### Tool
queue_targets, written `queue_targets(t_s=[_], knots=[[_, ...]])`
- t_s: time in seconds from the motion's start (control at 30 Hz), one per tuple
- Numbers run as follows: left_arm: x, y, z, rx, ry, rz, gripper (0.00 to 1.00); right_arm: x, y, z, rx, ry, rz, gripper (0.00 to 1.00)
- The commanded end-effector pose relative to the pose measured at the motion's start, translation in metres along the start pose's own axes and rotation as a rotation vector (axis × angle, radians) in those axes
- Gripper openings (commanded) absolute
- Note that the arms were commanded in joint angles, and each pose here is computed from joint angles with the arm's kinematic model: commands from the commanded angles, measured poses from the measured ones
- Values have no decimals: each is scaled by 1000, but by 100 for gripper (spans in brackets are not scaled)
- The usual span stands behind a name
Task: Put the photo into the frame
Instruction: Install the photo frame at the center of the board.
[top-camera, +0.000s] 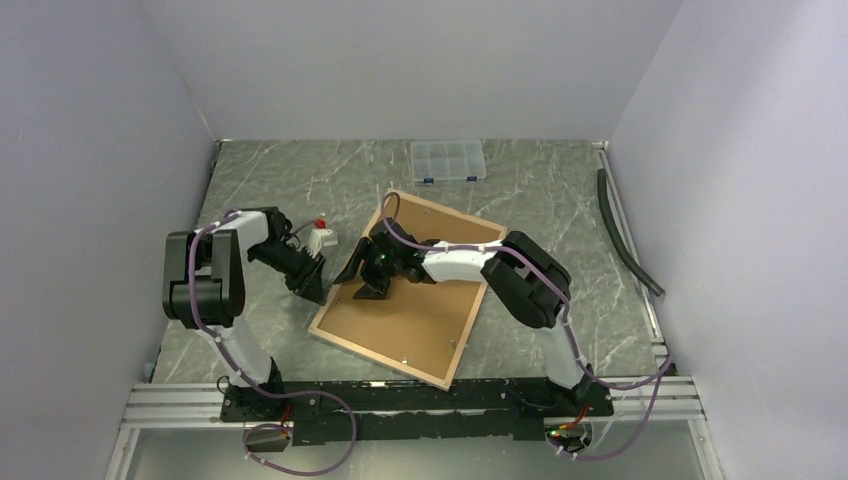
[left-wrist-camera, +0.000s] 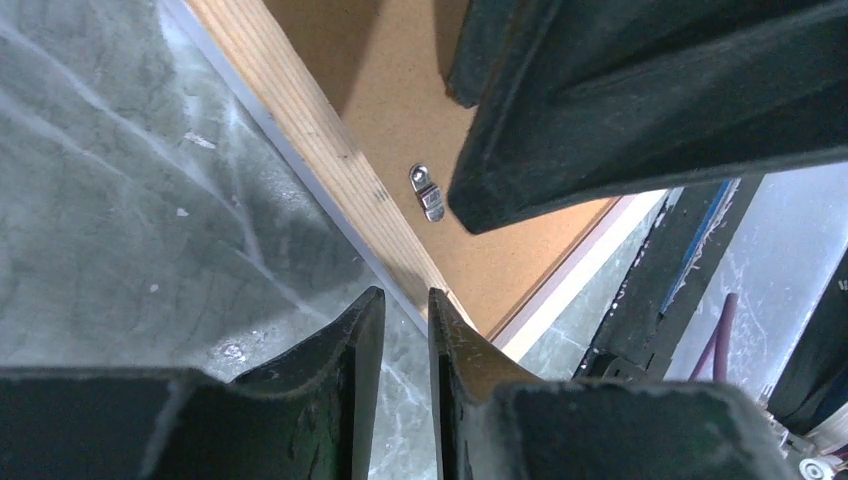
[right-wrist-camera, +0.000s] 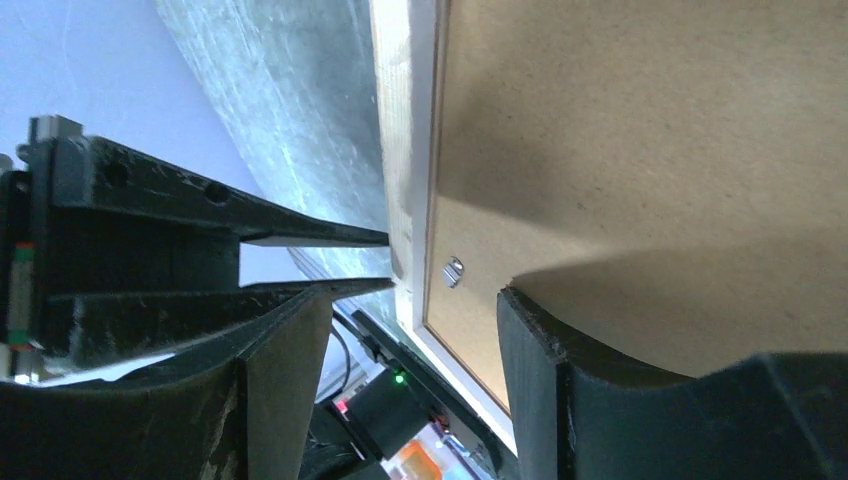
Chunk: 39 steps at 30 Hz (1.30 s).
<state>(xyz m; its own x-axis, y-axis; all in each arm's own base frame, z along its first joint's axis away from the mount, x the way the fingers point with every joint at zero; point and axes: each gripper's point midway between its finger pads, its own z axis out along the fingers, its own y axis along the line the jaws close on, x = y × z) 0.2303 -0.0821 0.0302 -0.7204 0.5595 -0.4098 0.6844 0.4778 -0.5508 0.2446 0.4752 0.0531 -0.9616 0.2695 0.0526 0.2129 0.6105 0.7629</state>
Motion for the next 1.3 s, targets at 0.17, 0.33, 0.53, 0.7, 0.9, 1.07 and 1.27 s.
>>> queue_targets(t_s=[0.17,0.33,0.53,0.7,0.9,1.07,1.27], knots=[[5,1,3,-36,14,107,29,5,16,15,-10,11,50,65],[6,1,4,-39,16,118,28,11,11,19,22,26,68,67],[10,3,4,-60,23,132,28,18,0,27,55,42,109,67],[11,5,5,-63,30,130,28,26,-5,32,76,42,117,67],[10,5,3,-78,26,147,28,27,-9,32,84,20,136,68],[12,3,3,-76,27,157,27,25,-10,34,81,1,156,68],[15,2,4,-72,36,158,27,26,-9,39,75,5,179,68]])
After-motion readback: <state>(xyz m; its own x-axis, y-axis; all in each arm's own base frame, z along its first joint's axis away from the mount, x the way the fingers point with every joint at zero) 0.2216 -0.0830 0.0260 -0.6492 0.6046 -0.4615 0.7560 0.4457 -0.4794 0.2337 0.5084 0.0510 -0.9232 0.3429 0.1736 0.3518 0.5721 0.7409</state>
